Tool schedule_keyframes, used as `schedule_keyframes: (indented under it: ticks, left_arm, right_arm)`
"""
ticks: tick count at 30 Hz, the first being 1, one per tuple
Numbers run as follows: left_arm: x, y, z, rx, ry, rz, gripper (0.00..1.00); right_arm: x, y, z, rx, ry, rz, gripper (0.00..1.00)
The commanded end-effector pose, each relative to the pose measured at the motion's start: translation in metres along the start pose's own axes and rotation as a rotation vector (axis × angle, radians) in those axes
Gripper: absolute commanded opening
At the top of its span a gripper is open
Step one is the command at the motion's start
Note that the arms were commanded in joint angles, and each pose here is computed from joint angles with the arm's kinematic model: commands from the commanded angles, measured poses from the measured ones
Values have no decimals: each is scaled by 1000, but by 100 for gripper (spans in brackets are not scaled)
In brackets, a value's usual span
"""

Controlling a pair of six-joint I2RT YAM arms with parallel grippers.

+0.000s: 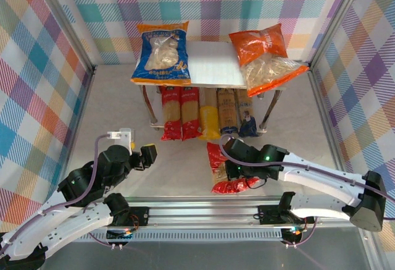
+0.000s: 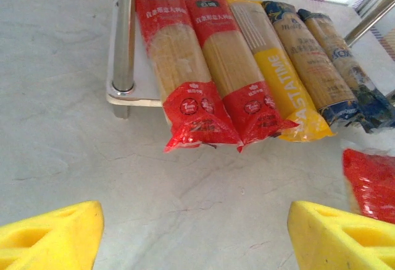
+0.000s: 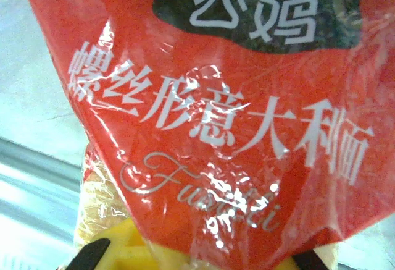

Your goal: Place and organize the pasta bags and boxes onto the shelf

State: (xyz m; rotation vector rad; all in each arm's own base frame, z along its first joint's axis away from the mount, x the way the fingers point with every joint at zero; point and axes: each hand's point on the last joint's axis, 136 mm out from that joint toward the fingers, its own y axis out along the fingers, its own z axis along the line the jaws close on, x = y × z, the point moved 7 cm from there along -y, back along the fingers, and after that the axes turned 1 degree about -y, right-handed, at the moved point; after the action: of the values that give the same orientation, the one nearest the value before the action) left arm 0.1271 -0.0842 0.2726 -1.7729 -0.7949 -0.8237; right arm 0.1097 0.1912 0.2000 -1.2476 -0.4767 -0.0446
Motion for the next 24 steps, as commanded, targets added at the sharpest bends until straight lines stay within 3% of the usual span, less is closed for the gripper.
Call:
schedule_keyframes:
  ticks: [1, 8, 15, 24]
  left_arm:
    - [11, -9, 3, 46, 18, -15, 78]
    - [24, -8, -6, 67, 47, -4, 77]
    - [27, 0, -17, 35, 50, 18, 76]
    - [29, -7, -15, 34, 49, 15, 76]
  right_arm:
    - [16, -44, 23, 141, -104, -122, 0]
    - [51, -144, 57, 410, -248, -384, 0]
    - [98, -247, 84, 535, -371, -726, 0]
    - [163, -311, 91, 275, -351, -1158, 0]
